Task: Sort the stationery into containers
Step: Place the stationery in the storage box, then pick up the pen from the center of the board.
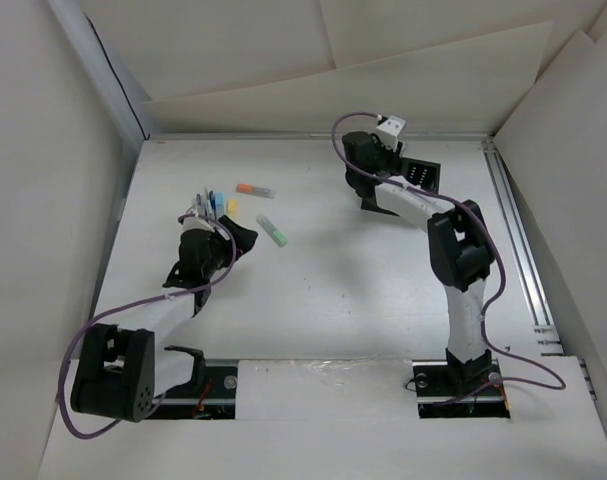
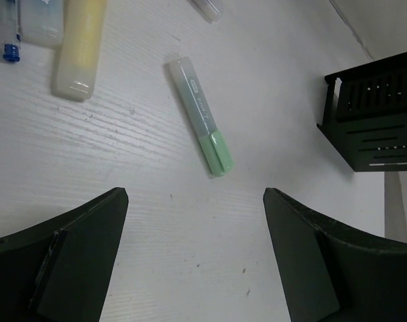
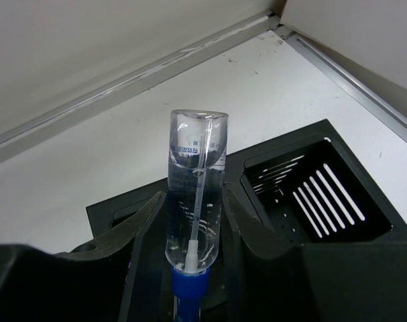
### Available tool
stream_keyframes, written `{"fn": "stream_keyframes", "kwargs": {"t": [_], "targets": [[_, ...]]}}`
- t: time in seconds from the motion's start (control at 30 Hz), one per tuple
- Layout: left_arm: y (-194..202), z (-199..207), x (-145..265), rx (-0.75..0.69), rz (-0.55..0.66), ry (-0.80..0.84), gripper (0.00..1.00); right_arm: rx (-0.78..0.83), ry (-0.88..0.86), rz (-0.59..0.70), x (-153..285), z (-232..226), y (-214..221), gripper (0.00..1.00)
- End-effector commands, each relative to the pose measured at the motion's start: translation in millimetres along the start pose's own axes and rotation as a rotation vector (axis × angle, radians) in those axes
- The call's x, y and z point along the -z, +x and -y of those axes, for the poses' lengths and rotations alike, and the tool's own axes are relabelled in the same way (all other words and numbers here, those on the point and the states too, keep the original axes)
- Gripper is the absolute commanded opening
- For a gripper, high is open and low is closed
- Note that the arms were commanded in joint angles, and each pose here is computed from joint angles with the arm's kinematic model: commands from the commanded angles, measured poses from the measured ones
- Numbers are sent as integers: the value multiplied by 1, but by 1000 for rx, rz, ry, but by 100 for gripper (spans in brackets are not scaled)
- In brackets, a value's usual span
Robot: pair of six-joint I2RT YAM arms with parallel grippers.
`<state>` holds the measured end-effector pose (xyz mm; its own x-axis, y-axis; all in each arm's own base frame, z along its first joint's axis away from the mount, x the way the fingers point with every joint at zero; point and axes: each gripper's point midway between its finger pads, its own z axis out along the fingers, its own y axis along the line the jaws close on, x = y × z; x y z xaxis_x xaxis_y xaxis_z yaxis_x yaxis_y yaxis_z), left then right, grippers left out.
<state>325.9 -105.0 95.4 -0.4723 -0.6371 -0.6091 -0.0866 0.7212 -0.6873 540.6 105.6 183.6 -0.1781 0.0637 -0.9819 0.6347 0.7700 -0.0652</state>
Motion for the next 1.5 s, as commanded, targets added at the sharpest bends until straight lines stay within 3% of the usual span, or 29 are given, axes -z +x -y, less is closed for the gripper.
{"fn": "stream_keyframes", "kwargs": {"t": [0.0, 0.2, 0.43, 0.63, 0.67, 0.73, 0.77, 0.8, 0.83, 0.87, 1.0, 1.07, 1.1, 1.13, 1.17, 1.23, 1.27, 1.4, 1.47], "targets": [[-17, 27, -4, -41, 61, 30, 79, -69, -32, 28, 22, -2, -28, 32], [-9, 29, -8, -60, 53, -8, 79, -86, -41, 27, 29, 1, -31, 42], [-8, 25, -10, -60, 51, -23, 79, -126, -87, 14, 42, 5, -42, 61], [-8, 22, -15, -74, 58, -58, 79, -155, -163, -29, 55, 9, -53, 63], [-5, 30, -17, -88, 51, -53, 79, -156, -192, -40, 60, 11, -58, 60], [-1, 30, -20, -126, 60, -107, 79, -174, -304, -89, 72, -1, -56, 41], [5, 32, -23, -143, 50, -128, 79, -157, -350, -119, 77, -4, -48, 31], [10, 48, -26, -174, 44, -112, 79, -169, -410, -135, 86, -6, -53, 8], [10, 48, -28, -188, 58, -142, 79, -166, -464, -158, 93, -11, -49, 1], [15, 47, -30, -202, 44, -165, 79, -158, -549, -193, 107, -22, -44, 0], [32, 35, -48, -225, -3, -259, 76, -138, -619, -251, 128, -20, -19, 0], [23, 37, -56, -221, 40, -316, 72, -155, -637, -261, 137, -16, -19, 0], [34, 24, -57, -248, 15, -384, 72, -154, -662, -273, 142, -16, -18, 4], [34, 37, -60, -242, 34, -389, 70, -163, -683, -274, 147, -12, -19, 12], [33, 37, -61, -261, 46, -413, 70, -153, -705, -280, 150, -11, -18, 27], [36, 30, -65, -279, 54, -470, 70, -142, -765, -306, 158, -10, -15, 35], [38, 39, -68, -275, 51, -459, 70, -144, -793, -298, 164, -6, -22, 45], [47, 35, -79, -264, 31, -473, 70, -173, -843, -295, 173, 9, -31, 57], [52, 30, -82, -263, 20, -492, 67, -183, -869, -299, 177, 15, -34, 57]]}}
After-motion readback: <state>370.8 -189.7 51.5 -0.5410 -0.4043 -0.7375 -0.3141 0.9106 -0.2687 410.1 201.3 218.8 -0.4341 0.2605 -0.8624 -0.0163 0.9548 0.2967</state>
